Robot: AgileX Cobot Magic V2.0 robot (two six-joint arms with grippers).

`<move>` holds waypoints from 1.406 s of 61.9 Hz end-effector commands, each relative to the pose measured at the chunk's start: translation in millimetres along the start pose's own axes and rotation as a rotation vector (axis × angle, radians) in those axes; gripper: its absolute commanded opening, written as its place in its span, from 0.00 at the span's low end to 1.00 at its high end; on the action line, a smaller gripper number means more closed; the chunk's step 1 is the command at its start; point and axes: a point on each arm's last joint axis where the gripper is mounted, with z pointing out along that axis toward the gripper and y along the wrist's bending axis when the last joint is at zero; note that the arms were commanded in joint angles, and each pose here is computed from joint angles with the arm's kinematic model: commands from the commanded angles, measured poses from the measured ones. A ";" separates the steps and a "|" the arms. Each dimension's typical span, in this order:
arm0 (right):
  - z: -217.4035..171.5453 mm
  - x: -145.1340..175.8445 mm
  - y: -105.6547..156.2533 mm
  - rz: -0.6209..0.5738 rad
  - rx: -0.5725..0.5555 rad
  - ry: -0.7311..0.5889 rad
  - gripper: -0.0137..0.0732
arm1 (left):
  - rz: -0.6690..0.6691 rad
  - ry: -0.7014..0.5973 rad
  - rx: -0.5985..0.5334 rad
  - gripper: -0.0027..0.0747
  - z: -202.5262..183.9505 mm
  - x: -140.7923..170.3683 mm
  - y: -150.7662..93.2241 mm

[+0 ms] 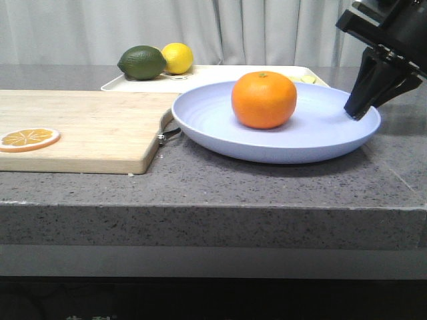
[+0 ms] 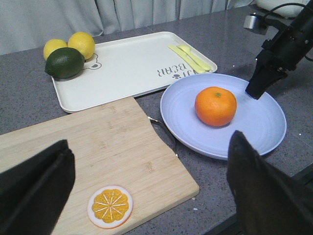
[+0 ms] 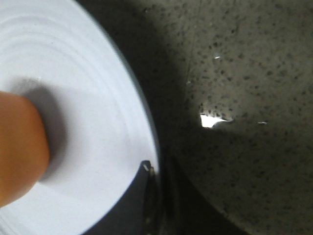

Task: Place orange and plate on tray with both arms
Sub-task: 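Move the right gripper down to grip the rim of the blue plate, then lift the plate with the right gripper and carry it onto the white tray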

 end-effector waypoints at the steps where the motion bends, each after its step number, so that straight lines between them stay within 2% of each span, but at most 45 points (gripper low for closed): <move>1: -21.9 -5.1 13.8 -0.041 -0.024 -0.078 0.08 | -0.008 -0.107 -0.002 0.82 -3.8 -14.8 0.2; 23: -50.9 -14.9 32.0 -0.075 -0.055 -0.090 0.08 | -0.008 -0.109 -0.002 0.82 -3.8 -15.0 0.2; 39: -78.6 -39.3 48.0 -0.050 -0.070 -0.227 0.09 | -0.008 -0.109 -0.002 0.82 -3.8 -15.0 0.2; 50: -84.2 -51.5 55.1 -0.019 -0.141 -0.341 0.09 | -0.008 -0.109 -0.002 0.82 -3.8 -15.0 0.2; 60: -84.4 -57.2 54.1 -0.005 -0.142 -0.398 0.09 | -0.008 -0.109 -0.002 0.82 -3.8 -15.0 0.2; 70: -84.0 -70.6 53.8 0.096 -0.191 -0.484 0.09 | -0.008 -0.109 -0.002 0.82 -3.8 -15.0 0.2; 87: -52.3 -114.2 41.3 0.254 -0.246 -0.436 0.09 | -0.008 -0.109 -0.002 0.82 -3.8 -15.0 0.2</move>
